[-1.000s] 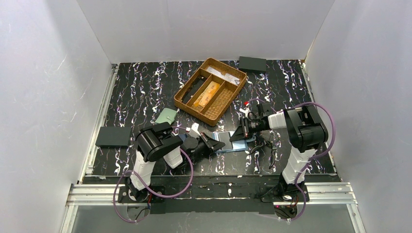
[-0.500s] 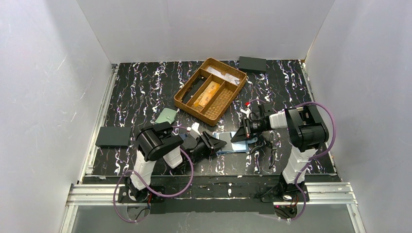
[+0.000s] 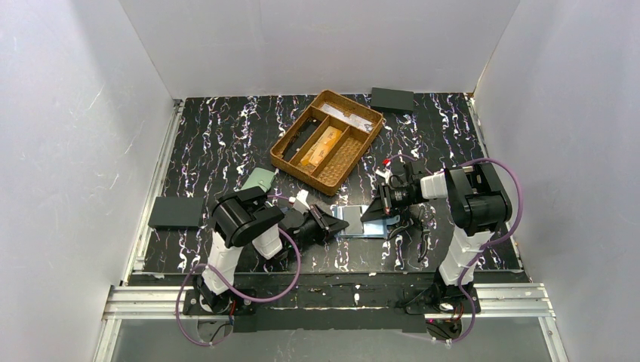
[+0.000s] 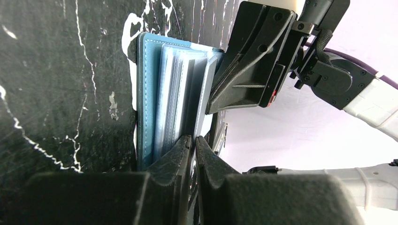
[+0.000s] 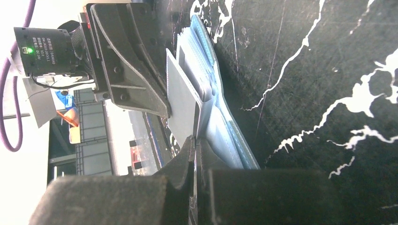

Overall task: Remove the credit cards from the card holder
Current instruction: Remove the credit card from the card holder.

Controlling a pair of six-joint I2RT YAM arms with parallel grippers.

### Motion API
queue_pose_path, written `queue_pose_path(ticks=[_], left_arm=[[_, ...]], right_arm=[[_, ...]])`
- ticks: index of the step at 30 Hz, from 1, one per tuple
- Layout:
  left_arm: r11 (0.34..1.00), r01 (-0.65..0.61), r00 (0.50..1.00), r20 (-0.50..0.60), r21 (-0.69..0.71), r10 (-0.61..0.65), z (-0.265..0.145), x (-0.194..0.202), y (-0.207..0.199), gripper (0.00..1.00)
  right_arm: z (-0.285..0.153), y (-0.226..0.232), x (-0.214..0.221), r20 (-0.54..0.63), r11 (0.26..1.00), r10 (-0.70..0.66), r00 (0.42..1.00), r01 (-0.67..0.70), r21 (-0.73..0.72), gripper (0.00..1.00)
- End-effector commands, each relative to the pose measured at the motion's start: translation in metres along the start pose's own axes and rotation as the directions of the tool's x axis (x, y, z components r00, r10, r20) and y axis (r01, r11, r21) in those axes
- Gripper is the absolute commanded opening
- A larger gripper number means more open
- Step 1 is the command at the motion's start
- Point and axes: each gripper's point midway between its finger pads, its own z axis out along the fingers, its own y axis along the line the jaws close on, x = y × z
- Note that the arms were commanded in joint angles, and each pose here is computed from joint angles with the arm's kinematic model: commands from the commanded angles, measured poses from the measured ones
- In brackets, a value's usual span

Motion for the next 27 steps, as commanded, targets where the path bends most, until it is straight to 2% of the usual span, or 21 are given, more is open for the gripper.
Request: queue_pose_path(ticks=[1, 4, 13, 17, 27], left_arm=[[0.996, -0.007, 1.000, -0.004, -0.092, 0.006, -0.002, -0.001, 0.028, 0.05], [0.996, -0.008, 1.000, -0.009, -0.088, 0.007, -0.002, -0.001, 0.028, 0.00], [0.996, -0.010, 1.000, -0.011, -0.089, 0.009, -0.007, -0.002, 0.028, 0.00], [0.996, -0.010, 1.000, -0.021, -0.083, 0.009, -0.008, -0.002, 0.026, 0.06], [0.996, -0.005, 1.000, -0.017, -0.086, 0.004, -0.014, -0.005, 0.027, 0.02]], right_arm=[[-0.006, 0.002, -0.010, 0.019, 0.999, -0.041, 0.999, 0.041, 0.002, 0.01], [-0.007, 0.000, -0.010, 0.019, 0.999, -0.041, 0.999, 0.040, 0.008, 0.01], [-0.010, -0.004, -0.011, 0.024, 0.999, -0.036, 0.999, 0.035, 0.027, 0.01], [-0.010, -0.005, -0.010, 0.019, 0.999, -0.037, 0.999, 0.036, 0.026, 0.01], [-0.014, -0.008, -0.010, 0.013, 0.998, -0.040, 0.999, 0.039, 0.056, 0.01]])
